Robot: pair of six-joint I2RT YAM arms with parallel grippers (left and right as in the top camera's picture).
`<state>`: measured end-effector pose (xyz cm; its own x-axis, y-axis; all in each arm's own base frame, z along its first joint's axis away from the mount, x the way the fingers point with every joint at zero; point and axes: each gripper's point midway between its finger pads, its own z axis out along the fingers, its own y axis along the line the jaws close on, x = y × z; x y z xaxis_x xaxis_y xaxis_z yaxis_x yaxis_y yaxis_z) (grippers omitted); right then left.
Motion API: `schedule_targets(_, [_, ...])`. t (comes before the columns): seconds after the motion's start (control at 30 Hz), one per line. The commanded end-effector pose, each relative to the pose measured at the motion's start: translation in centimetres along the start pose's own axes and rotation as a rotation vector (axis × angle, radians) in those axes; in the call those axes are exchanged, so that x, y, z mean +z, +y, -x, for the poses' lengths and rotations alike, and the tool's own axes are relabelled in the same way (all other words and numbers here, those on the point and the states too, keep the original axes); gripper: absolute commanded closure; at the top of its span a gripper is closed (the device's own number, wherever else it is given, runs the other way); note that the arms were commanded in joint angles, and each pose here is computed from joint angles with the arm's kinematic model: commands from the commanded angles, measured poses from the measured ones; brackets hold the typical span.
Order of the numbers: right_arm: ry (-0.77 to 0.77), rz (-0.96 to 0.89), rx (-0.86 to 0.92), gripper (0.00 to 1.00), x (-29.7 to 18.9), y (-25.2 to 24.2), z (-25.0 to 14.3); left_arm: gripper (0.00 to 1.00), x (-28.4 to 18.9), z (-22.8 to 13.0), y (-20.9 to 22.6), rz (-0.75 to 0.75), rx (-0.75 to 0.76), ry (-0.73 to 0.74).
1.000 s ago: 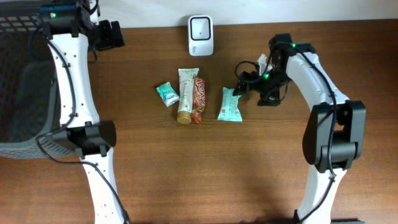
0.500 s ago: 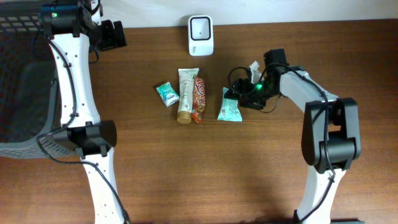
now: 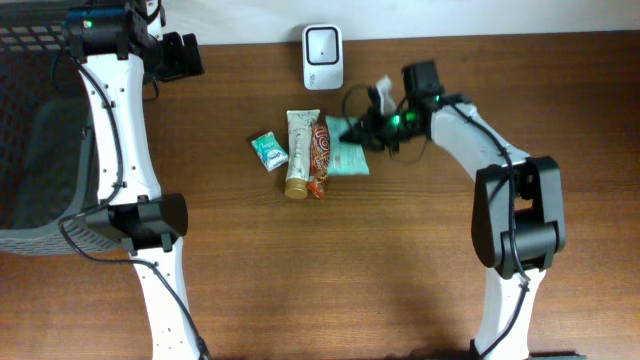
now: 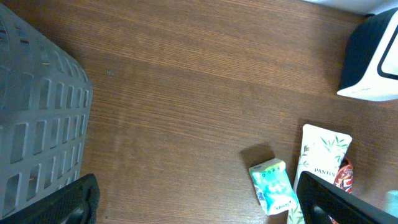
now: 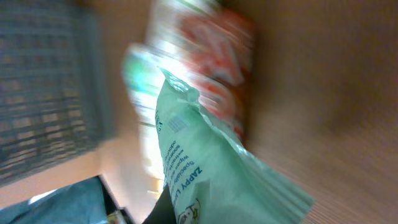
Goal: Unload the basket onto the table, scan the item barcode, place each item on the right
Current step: 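Carry the wipes pack rightward and set it on the table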
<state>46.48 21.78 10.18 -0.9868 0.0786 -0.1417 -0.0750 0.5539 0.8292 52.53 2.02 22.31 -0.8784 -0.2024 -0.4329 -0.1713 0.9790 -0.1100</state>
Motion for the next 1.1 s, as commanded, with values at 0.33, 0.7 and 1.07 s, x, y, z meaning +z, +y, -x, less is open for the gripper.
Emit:
schedule_targets(0.33, [-0.204,-0.354,-0.122,0.96,-2.6,2.7,5.3,0.01,0.2,-0.2,-0.1,-0.009,0.014,0.011])
schedule_targets(0.7, [-0.240,-1.457,-0.083,0.96,-15.4,-7.3,1.6,0.01,0.2,-0.2,-0.1,-0.009,0.014,0.011])
schedule_targets(1.07, [-0.061,-1.392,-0.092,0.58,-7.8,-10.2,-3.3,0.01,0.2,-0.2,-0.1,-0.009,0.014,0.011])
